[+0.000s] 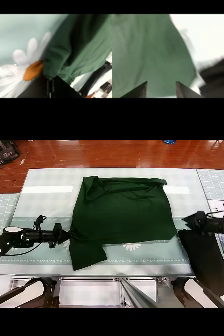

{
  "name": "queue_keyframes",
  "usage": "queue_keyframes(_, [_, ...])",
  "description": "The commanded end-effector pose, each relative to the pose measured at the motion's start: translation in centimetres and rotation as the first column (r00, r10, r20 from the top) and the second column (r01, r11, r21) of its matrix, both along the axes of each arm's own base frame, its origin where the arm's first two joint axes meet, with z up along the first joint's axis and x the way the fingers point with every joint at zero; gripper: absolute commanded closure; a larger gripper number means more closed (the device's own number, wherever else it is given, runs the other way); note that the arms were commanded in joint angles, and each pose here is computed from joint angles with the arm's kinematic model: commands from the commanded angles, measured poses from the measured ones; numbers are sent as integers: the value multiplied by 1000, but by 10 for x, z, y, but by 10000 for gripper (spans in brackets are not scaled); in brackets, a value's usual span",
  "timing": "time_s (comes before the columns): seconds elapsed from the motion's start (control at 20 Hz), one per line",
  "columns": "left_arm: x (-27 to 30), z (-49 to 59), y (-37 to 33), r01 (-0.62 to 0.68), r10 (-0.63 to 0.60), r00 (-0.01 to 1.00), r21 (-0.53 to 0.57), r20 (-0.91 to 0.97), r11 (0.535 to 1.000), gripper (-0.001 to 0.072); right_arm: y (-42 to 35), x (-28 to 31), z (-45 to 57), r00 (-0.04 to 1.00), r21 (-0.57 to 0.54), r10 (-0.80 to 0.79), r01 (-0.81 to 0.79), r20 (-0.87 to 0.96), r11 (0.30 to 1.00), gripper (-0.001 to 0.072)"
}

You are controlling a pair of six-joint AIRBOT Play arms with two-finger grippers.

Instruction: Fold the shirts.

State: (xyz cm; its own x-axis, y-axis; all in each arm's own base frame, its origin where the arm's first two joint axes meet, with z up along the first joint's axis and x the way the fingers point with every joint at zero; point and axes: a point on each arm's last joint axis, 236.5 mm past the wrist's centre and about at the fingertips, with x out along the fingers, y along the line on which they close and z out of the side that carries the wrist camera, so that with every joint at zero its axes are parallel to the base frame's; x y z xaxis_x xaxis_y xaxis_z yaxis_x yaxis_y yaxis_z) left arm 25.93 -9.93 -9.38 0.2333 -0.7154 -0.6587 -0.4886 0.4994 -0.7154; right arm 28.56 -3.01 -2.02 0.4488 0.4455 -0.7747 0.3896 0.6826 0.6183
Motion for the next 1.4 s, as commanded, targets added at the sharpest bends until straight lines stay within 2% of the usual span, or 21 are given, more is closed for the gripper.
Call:
queue_keyframes(0.0, [7,9,-1,16,-16,1000,-11,25,1000,688,7,-35,-26,993,1,-41,42,-107,999,298])
queue_keyframes(0.2, [6,9,-2,21,-20,1000,-12,24,1000,688,23,-55,-50,983,33,-92,98,-158,995,298])
queue_keyframes(0.35, [6,9,-3,22,-22,999,-12,24,1000,688,20,-56,-60,980,15,-118,122,-162,992,298])
queue_keyframes(0.5, [6,9,-3,22,-22,999,-12,24,1000,688,11,-49,-71,973,5,-158,161,-169,987,299])
queue_keyframes(0.7, [6,9,-3,22,-22,999,-12,24,1000,688,15,-30,-83,974,88,-165,180,-157,980,305])
queue_keyframes(0.9, [7,9,-3,27,-27,999,-10,30,1000,688,41,3,-95,982,120,-82,103,-171,987,306])
queue_keyframes(0.95, [7,9,-3,34,-34,999,-7,38,999,688,53,18,-92,986,137,-58,79,-154,987,334])
queue_keyframes(1.05, [14,14,-1,40,-40,997,0,65,999,688,75,44,-72,995,137,61,-49,-83,989,689])
queue_keyframes(1.2, [54,58,9,48,-54,976,34,213,998,688,99,85,-9,972,113,225,-232,73,966,689])
queue_keyframes(1.35, [124,160,27,5,-44,879,84,476,996,689,100,142,90,923,20,261,-278,281,960,690])
